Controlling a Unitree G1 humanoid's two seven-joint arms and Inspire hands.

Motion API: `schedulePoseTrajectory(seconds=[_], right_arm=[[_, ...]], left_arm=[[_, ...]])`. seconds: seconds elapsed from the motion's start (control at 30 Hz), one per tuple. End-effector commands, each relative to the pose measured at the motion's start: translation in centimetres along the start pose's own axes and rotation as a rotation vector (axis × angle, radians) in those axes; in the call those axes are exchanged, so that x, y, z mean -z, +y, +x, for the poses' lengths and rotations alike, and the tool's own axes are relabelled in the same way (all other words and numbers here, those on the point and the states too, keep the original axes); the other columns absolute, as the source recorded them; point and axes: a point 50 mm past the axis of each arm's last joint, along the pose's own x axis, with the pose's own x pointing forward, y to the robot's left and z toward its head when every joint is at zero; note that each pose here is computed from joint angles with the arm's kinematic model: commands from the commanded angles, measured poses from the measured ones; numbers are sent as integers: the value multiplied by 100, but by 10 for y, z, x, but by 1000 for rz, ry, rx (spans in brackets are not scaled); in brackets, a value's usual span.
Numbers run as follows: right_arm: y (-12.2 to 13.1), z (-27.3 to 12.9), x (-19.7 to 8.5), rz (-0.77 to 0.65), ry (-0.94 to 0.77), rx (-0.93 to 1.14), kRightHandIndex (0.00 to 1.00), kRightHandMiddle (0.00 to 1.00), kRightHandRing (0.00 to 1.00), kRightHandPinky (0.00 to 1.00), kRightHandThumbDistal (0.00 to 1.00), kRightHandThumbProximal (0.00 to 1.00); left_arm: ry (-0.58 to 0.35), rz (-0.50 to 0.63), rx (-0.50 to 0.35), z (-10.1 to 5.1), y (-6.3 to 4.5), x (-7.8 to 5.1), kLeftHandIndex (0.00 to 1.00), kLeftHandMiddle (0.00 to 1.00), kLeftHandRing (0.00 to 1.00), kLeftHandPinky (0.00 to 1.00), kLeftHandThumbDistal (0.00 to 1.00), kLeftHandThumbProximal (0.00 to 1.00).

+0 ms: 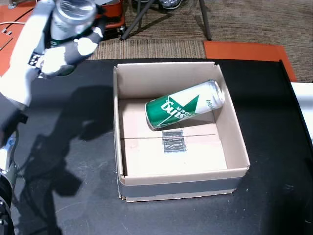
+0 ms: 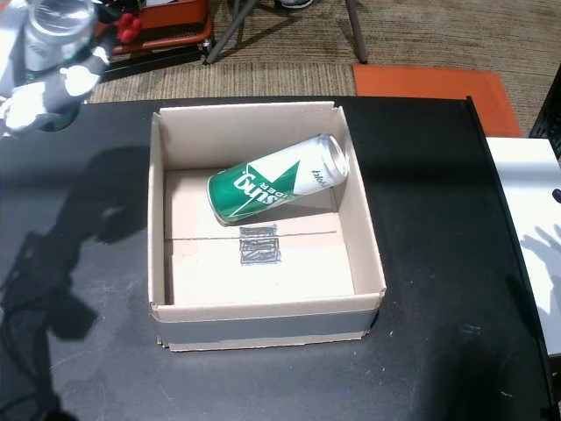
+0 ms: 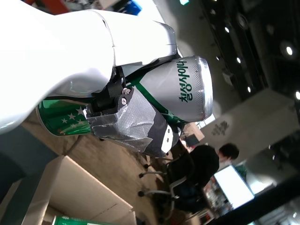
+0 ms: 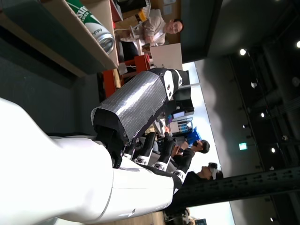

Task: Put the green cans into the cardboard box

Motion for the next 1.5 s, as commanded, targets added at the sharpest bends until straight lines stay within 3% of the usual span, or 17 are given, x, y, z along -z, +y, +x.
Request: schedulePoseTrajectory(seconds=[0.0, 0.13, 0.2, 0.3, 0.4, 0.43, 0.57, 0.6, 0.7, 0.77, 0.87, 0.97, 1.17, 1.37, 1.47], right_arm=[[2, -1, 3, 10, 0, 6, 69, 69, 79, 88, 100, 57], [2, -2, 3, 11, -5, 13, 68, 69, 79, 88, 100, 57], [3, -4, 4, 10, -8, 9, 69, 70, 80, 88, 100, 56], [3, -6, 5, 2, -8, 9, 67, 69, 80, 88, 100, 57], [4, -7, 6, 2, -5, 18, 66, 68, 79, 87, 100, 57], [4, -7, 6, 2, -5, 19, 66, 68, 79, 87, 100, 58], [4, -8, 6, -10, -11, 17, 66, 68, 79, 88, 100, 57], [4, -8, 6, -8, -13, 14, 67, 68, 79, 88, 100, 57], [5, -9, 6, 0, -13, 9, 67, 68, 79, 88, 100, 56], [5, -9, 7, -3, -12, 17, 65, 67, 78, 88, 100, 57], [5, -10, 7, -12, -14, 24, 66, 67, 79, 88, 100, 58], [4, -11, 6, -22, -13, 24, 67, 68, 79, 88, 100, 57], [5, -11, 6, -16, -26, 9, 66, 68, 79, 89, 100, 57], [5, -12, 5, -18, -28, 10, 66, 68, 79, 89, 100, 58], [4, -12, 5, -21, -24, 15, 66, 68, 79, 89, 100, 59]], left_arm=[[-35, 60, 38, 10, -2, -7, 13, 21, 43, 35, 31, 0], [-78, 139, 111, 25, -17, -15, 12, 14, 39, 30, 28, 0], [-94, 213, 162, 31, -23, -18, 3, 6, 33, 30, 26, 0], [-157, 363, 257, 39, -36, -24, 9, 11, 39, 32, 19, 0], [-247, 599, 348, 44, -52, -25, 14, 16, 42, 35, 20, 0], [-280, 664, 377, 45, -56, -24, 15, 17, 44, 41, 25, 0], [-391, 826, 467, 47, -74, -23, 20, 11, 31, 15, 36, 0], [-404, 839, 483, 47, -78, -23, 21, 11, 29, 7, 38, 0], [-447, 863, 499, 46, -89, -24, 18, 6, 24, 5, 45, 0], [-450, 863, 516, 45, -94, -23, 11, 4, 24, 3, 38, 0], [-458, 858, 523, 42, -99, -22, 13, 6, 25, 4, 33, 0], [-465, 853, 518, 39, -101, -21, 14, 5, 24, 4, 35, 0], [-460, 832, 522, 35, -104, -19, 13, 4, 23, 4, 28, 0], [-445, 813, 527, 34, -106, -19, 21, 11, 32, 0, 17, 0], [-442, 812, 532, 32, -107, -18, 24, 13, 34, 1, 25, 0]])
